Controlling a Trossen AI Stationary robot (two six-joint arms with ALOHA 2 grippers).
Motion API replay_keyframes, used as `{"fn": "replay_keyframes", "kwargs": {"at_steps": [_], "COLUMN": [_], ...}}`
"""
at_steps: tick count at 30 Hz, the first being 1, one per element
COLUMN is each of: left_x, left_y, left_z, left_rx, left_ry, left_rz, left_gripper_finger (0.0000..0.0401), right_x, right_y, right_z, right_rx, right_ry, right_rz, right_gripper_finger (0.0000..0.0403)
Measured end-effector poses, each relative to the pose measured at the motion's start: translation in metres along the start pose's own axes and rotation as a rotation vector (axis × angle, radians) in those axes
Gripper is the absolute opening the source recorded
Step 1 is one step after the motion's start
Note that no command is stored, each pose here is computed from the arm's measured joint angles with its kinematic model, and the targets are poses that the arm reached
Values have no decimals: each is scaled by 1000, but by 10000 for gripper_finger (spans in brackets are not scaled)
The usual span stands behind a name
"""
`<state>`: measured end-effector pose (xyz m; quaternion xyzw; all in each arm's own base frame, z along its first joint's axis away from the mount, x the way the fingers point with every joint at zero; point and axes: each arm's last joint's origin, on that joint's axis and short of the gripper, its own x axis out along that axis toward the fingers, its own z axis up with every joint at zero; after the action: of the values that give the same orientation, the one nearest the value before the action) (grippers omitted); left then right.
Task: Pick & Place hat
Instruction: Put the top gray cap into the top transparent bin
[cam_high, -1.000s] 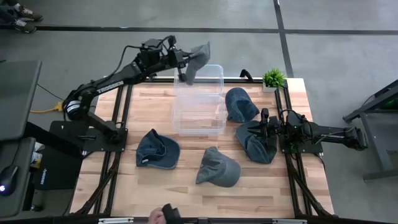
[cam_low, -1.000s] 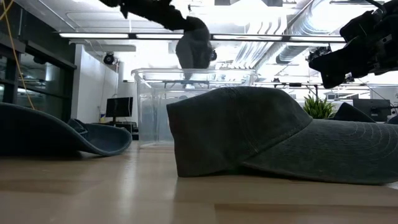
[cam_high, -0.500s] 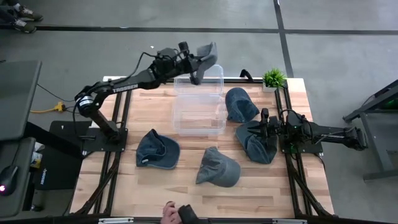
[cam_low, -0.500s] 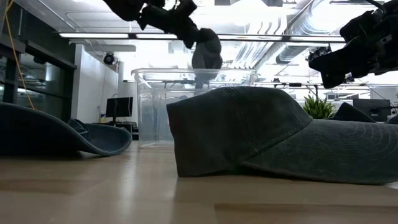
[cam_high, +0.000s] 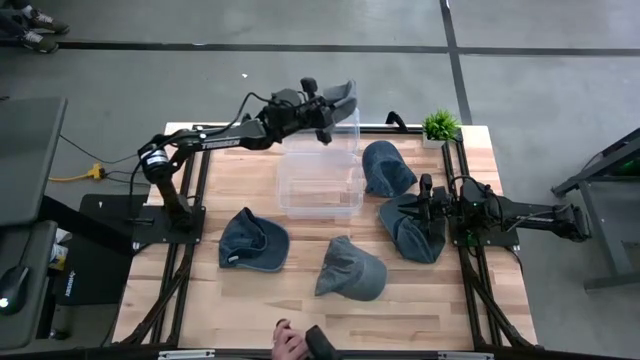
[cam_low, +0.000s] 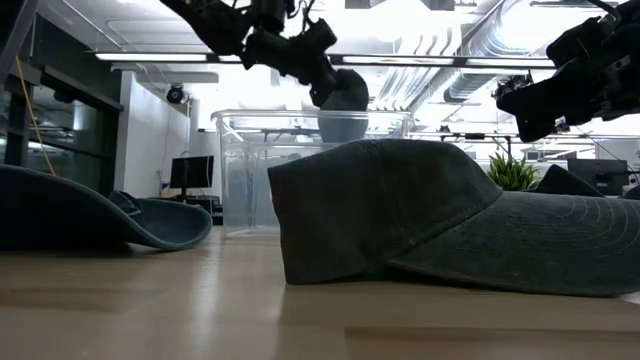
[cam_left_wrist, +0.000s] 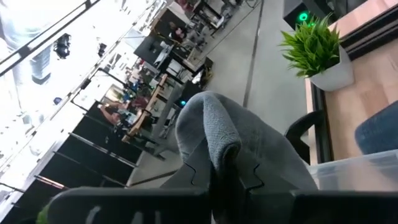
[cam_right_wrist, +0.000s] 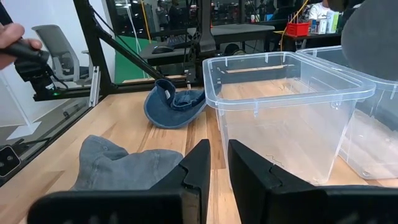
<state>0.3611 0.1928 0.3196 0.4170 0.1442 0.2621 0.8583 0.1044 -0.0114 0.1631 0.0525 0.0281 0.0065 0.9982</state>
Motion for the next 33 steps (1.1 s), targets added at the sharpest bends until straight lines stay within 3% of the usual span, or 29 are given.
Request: {"fn": "replay_keyframes", "kwargs": {"at_steps": [10,20,33], "left_x": [0,0,-2], "left_y": [0,-4,-16], "left_z": [-1,-3,12], "left_rx": [3,5,6], "left_ry": [11,15,-27], "left_rz": [0,-53,-85], "left_gripper_finger": [7,66,72], "right_x": [0,0,0], "right_y": [0,0,0], "right_z": [0,0,0], "right_rx": [0,0,0], "right_ry": [1,1,1], "right_rz": [0,0,0], "right_gripper_finger": [53,53,48]}}
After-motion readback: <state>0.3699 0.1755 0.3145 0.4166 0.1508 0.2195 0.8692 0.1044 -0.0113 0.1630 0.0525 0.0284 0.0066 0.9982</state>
